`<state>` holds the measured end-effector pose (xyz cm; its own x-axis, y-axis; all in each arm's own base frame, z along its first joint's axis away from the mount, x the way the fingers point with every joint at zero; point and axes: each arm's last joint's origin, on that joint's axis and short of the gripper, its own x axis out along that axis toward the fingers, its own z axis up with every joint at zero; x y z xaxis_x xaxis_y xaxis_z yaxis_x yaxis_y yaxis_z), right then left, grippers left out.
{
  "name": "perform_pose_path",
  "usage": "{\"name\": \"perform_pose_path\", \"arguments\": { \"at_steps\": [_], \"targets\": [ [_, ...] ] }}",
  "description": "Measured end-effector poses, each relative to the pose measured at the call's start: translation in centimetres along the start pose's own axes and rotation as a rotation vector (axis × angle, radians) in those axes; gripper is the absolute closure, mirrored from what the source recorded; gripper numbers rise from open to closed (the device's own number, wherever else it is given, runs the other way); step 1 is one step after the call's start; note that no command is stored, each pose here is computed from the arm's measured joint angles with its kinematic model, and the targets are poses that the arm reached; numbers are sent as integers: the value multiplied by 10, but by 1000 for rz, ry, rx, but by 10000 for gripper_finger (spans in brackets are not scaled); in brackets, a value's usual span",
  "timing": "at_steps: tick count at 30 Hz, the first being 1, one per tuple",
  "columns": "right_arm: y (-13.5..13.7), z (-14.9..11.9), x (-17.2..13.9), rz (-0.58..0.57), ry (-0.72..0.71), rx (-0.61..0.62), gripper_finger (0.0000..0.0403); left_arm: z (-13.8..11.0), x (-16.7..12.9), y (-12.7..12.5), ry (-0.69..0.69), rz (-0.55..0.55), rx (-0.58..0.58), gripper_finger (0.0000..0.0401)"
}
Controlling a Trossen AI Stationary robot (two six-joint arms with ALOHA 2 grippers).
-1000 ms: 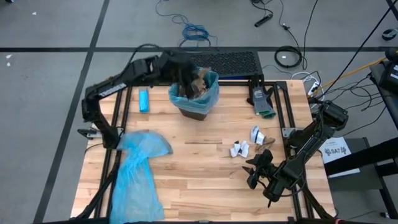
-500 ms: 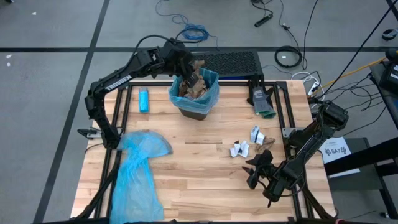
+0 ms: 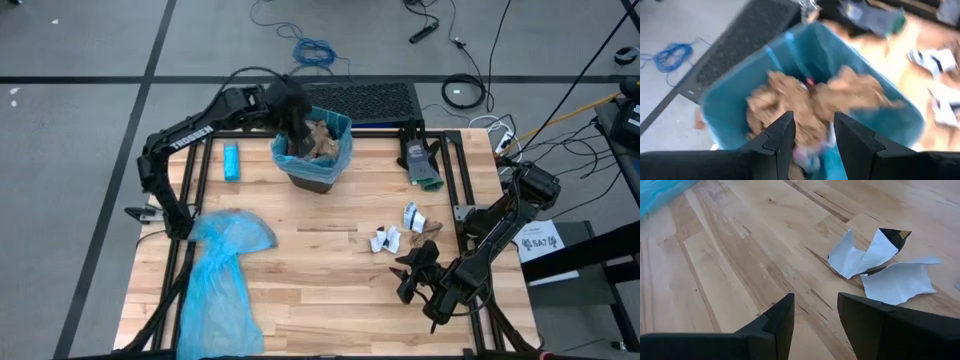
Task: Place trash/remove bag and relplace
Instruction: Put the white paper into the trash bin
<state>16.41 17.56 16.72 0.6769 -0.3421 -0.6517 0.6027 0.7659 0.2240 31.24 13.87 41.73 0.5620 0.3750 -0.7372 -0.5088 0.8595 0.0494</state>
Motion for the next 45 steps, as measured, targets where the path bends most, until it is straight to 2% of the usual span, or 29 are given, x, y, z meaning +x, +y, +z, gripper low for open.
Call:
{"name": "perform_pose_path", "arguments": {
  "at_steps": [3, 10, 13, 16, 19, 22, 28, 32, 36, 41, 45],
  "targets": [
    [0, 0, 0, -3, 1, -3, 261, -7, -3, -18, 50, -35, 108, 260],
    [-1, 0, 0, -5, 4, 4, 261, -17, -20, -70, 20, -123, 219, 260],
    [0, -1, 0, 4, 10, 23, 261, -30, -34, -85, -18, -117, 253, 260],
    [2, -1, -1, 14, 11, 34, 261, -55, -42, -93, -31, -90, 247, 260],
    [3, -1, -1, 23, 11, 44, 261, -89, -48, -97, -75, -90, 205, 260],
    [3, -1, -1, 28, 12, 52, 261, -129, -47, -98, -130, -144, 151, 260],
    [3, 0, 1, 23, 2, 57, 261, -207, -24, -100, -207, -263, 78, 260],
    [0, 10, 11, -30, -14, 30, 261, -241, -7, -98, -250, -330, 69, 260],
    [-5, 31, 32, -114, 12, -95, 261, -255, 6, -96, -254, -342, 88, 260],
    [-17, 63, 63, -167, 231, -197, 261, -256, 12, -94, -248, -288, 140, 260],
    [-32, 86, 82, -177, 325, -259, 261, -257, 13, -95, -256, -275, 226, 260]
  ]
}}
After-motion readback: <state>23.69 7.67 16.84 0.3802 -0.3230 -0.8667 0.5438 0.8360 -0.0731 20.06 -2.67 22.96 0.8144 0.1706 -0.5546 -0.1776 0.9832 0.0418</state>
